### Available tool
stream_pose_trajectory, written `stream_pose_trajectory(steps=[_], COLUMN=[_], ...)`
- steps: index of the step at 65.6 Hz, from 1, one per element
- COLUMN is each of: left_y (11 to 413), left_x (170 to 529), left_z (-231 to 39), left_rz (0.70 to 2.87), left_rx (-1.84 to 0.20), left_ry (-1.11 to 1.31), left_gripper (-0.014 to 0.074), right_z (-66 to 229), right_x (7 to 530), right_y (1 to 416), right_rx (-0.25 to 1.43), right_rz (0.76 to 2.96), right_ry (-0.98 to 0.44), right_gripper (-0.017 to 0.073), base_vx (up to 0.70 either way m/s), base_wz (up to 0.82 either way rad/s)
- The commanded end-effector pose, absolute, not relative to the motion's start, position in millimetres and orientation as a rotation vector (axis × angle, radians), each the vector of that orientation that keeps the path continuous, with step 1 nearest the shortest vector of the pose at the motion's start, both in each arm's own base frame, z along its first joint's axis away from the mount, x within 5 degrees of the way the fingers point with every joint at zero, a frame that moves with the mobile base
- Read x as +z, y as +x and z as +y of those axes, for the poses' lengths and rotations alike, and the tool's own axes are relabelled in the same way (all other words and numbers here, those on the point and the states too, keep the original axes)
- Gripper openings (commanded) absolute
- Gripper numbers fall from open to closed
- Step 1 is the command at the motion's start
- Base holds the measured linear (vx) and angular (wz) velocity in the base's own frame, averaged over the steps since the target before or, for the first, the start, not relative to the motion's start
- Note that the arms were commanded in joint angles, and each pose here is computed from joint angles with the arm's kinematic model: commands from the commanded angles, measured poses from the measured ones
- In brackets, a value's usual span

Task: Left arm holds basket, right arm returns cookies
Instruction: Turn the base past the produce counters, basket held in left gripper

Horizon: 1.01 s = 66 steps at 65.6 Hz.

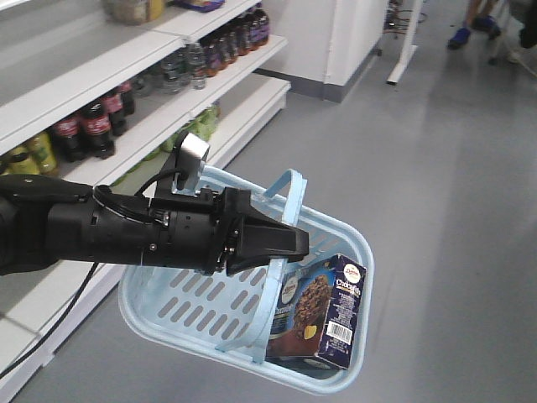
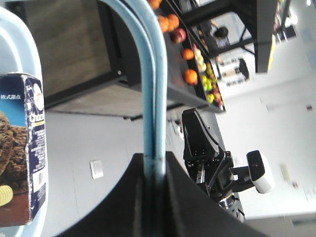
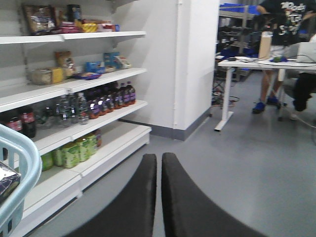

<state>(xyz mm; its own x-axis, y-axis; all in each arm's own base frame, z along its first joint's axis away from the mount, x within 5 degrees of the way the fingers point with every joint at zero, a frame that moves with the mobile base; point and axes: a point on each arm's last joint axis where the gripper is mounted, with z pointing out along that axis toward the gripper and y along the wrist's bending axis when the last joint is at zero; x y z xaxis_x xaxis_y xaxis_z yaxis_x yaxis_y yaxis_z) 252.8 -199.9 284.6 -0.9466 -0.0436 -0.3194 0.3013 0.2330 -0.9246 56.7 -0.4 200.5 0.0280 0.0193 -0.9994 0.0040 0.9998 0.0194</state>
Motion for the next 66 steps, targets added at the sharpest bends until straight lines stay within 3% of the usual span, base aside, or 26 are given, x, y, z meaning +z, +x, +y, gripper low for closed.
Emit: stream_pose_trajectory(steps=[1, 38, 66], left_y=[246.5, 246.5, 246.5], left_x=[317.7, 317.7, 317.7], left_z=[-201.0, -201.0, -201.0], left_rz=[2.059, 2.059, 2.059], left_rx=[-1.926, -1.926, -1.926], left_ry=[0.243, 0.243, 0.243], left_gripper=[-0.0003, -0.0003, -0.0003], right_z=[0.3, 0.3, 0.3], right_x=[201.7, 201.7, 201.7], right_y=[56.1, 56.1, 56.1], right_rx=[0.011, 0.011, 0.011], right_rz=[1.474, 1.474, 1.474], right_ry=[0.004, 0.004, 0.004], right_gripper=[-0.0006, -0.0006, -0.0006], base_vx=[0.11, 0.09, 0.09], base_wz=[-0.76, -0.7, -0.22])
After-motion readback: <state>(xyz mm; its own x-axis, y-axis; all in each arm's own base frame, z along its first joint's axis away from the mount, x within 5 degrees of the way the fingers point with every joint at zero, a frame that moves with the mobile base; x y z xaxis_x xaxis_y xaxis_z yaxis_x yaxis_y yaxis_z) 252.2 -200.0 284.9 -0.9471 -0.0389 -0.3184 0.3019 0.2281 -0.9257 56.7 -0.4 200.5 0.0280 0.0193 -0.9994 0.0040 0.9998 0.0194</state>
